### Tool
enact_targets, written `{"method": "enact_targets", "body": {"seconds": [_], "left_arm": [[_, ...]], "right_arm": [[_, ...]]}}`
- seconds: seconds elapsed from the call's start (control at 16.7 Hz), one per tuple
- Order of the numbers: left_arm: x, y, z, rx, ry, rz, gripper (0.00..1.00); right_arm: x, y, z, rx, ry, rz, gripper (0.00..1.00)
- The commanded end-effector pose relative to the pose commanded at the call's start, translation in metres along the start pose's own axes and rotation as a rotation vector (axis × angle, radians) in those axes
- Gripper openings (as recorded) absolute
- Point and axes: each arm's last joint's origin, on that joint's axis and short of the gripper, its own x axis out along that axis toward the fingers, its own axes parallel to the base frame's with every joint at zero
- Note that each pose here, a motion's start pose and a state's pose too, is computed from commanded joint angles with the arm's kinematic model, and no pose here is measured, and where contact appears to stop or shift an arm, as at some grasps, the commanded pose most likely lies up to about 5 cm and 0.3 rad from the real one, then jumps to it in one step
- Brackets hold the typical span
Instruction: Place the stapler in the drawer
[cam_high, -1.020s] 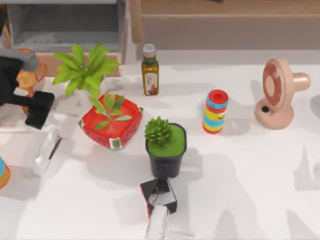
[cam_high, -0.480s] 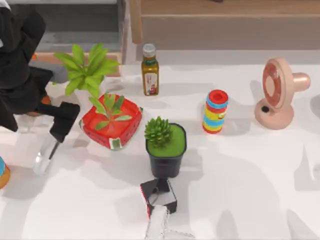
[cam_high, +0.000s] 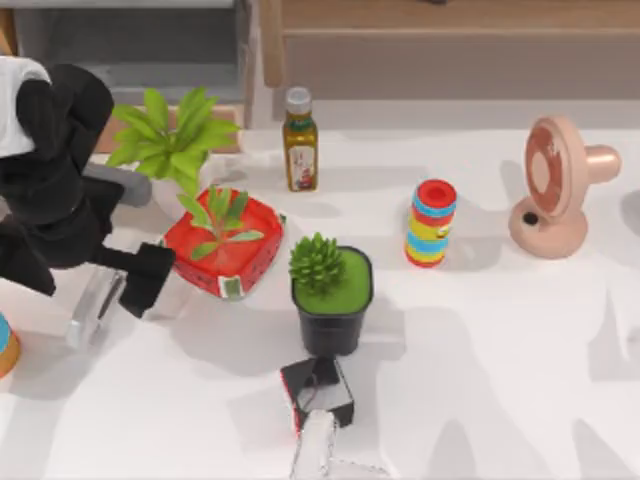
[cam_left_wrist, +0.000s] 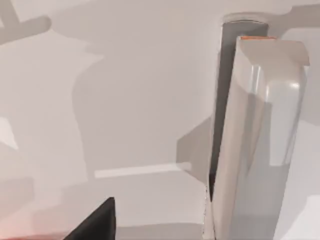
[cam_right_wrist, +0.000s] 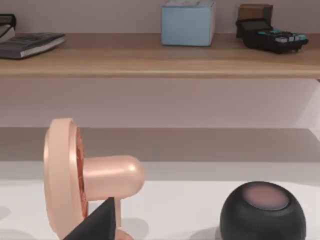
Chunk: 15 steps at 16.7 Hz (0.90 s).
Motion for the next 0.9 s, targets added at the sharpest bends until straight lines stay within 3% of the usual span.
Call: {"method": "enact_targets", "body": {"seconds": [0.18, 0.48, 0.9], "left_arm": [[0.021, 0.006, 0.004, -0.002, 0.0, 0.001, 1.0], [0.023, 0.008, 0.005, -0.002, -0.002, 0.001, 1.0], [0.023, 0.008, 0.005, -0.002, -0.002, 0.001, 0.47]], "right_arm": [[0.0, 0.0, 0.0, 0.0, 0.0, 0.0, 1.0], [0.0, 0.0, 0.0, 0.0, 0.0, 0.0, 1.0], [0.0, 0.0, 0.0, 0.0, 0.0, 0.0, 1.0]]}}
